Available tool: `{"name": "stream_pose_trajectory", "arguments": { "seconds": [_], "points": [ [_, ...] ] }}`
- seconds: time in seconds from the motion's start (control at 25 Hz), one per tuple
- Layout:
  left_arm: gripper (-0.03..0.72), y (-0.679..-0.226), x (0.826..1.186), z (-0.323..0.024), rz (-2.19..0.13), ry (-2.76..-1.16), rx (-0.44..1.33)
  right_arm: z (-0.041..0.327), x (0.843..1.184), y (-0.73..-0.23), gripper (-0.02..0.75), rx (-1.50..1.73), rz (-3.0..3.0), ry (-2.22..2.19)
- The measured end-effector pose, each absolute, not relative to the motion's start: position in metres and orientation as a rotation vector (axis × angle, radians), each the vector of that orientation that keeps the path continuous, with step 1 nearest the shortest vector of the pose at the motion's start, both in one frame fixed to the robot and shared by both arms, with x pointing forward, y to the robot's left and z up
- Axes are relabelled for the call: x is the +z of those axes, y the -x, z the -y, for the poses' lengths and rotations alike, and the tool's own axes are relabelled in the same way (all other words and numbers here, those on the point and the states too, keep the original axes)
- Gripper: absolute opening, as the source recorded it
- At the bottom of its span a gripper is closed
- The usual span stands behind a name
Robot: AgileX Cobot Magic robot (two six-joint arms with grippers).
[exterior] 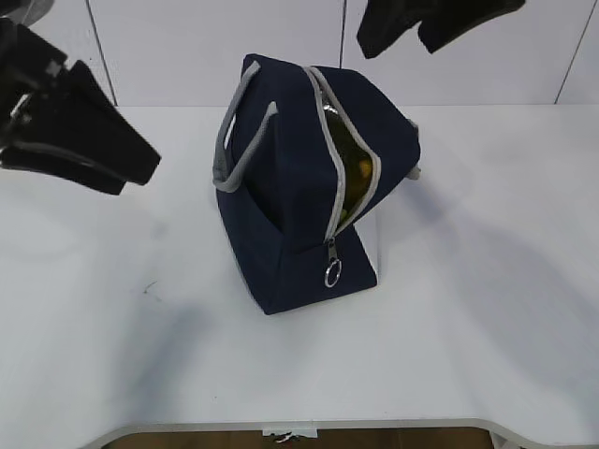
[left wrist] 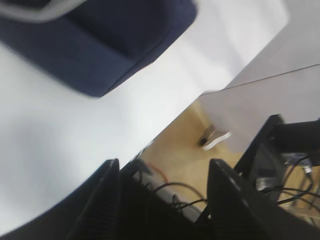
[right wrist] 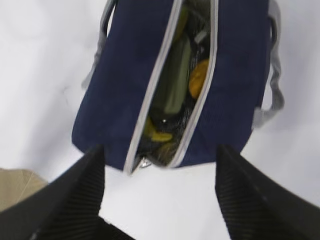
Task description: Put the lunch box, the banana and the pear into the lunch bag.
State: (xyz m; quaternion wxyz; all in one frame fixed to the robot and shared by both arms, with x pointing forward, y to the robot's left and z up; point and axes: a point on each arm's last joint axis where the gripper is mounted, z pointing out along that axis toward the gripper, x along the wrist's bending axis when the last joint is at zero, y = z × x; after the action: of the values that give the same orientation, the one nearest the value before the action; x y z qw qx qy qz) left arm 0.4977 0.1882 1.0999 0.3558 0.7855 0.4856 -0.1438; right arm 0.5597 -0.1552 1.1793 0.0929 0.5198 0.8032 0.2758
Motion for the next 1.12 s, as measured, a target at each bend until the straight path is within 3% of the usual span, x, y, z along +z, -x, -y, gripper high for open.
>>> {"name": "stream_pose_trajectory", "arguments": {
  "seconds": [0.28, 0.44, 0.64, 0.84, 1.12],
  "points": [
    [0.404, -0.487, 1.103, -0.204, -1.443, -2.094, -0.267, 0.171, 1.164, -0.515, 0.528, 1.066, -2.224, -1.390],
    [0.402, -0.483, 1.106, -0.210, -1.495, -2.110, -0.210, 0.181, 1.127, -0.493, 0.517, 1.183, -2.119, -1.293],
    [0.400, -0.477, 1.113, -0.212, -1.488, -2.106, -0.180, 0.189, 1.085, -0.488, 0.493, 1.175, -2.031, -1.299],
    [0.397, -0.476, 1.113, -0.213, -1.489, -2.108, -0.179, 0.187, 1.073, -0.501, 0.492, 1.157, -1.997, -1.269],
    [0.394, -0.476, 1.113, -0.213, -1.490, -2.108, -0.180, 0.163, 1.063, -0.495, 0.489, 1.003, -2.183, -0.861]
  ]
}}
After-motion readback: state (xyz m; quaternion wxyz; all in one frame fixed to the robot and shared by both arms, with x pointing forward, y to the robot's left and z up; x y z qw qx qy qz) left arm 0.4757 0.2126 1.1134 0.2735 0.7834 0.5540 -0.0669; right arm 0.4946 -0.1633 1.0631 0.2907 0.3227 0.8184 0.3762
